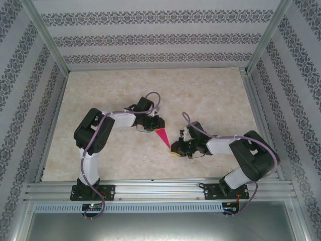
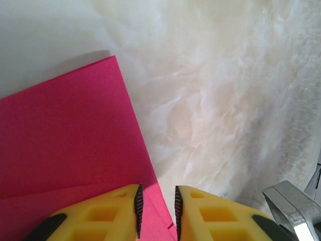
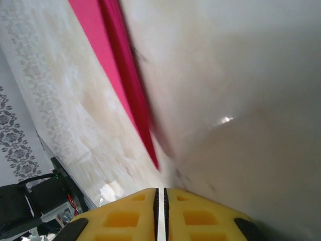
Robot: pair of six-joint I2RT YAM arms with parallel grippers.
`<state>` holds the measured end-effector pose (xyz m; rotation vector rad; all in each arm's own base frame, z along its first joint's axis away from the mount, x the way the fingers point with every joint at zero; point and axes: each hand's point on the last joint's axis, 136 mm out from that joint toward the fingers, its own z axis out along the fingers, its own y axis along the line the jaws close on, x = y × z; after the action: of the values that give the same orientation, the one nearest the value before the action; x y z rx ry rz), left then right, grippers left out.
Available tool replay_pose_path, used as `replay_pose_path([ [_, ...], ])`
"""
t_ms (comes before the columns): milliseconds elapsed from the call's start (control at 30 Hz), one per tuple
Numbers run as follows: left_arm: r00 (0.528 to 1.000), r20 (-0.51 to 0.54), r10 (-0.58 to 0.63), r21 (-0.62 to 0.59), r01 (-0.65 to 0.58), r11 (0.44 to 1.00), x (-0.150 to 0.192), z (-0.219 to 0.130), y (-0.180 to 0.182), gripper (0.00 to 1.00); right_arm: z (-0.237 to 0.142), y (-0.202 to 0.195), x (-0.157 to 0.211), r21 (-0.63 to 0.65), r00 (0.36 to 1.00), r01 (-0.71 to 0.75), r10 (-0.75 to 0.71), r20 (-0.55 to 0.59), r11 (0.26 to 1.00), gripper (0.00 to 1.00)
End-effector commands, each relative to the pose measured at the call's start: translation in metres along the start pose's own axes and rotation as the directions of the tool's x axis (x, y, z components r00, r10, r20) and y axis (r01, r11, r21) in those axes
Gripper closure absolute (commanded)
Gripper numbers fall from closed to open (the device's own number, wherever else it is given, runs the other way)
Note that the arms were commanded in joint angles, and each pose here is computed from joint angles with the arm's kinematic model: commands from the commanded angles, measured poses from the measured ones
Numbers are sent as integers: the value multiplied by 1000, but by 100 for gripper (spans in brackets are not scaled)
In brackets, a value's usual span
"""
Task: Fold a paper plane with a square sheet of paper (pick it up from the middle)
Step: Fold the wing for the fifth time at the center of the table.
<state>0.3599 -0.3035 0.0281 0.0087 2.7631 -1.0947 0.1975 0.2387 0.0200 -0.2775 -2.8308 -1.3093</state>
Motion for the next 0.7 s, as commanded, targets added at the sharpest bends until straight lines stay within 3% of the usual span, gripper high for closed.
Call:
replay_pose_path([
  [0, 999, -19, 37, -80, -39, 996, -4, -6, 8, 69, -16, -7, -7, 64, 997, -13, 8, 79, 998, 81],
  [100, 992, -2, 124, -177, -122, 977, -12, -28, -13, 64, -33, -1, -26, 125, 986, 32, -52, 161, 992, 78],
  [167, 987, 29, 158, -303, -142, 942, -18, -47, -20, 53, -44, 0, -39, 183, 972, 49, -89, 216, 982, 76],
  [333, 987, 129, 97, -585, -4, 811, -14, -95, -5, 47, -67, 6, -71, 258, 921, 53, -147, 360, 965, 74],
  [467, 987, 158, 20, -611, 82, 787, 1, -95, -4, 43, -81, 16, -90, 239, 865, 51, -163, 474, 970, 69],
  [533, 988, 155, 12, -607, 86, 790, 4, -87, -9, 31, -85, 19, -95, 219, 839, 50, -160, 519, 974, 62],
  [667, 993, 115, 0, -617, 72, 784, 7, -66, -14, 28, -89, 22, -100, 199, 819, 49, -153, 553, 979, 58],
])
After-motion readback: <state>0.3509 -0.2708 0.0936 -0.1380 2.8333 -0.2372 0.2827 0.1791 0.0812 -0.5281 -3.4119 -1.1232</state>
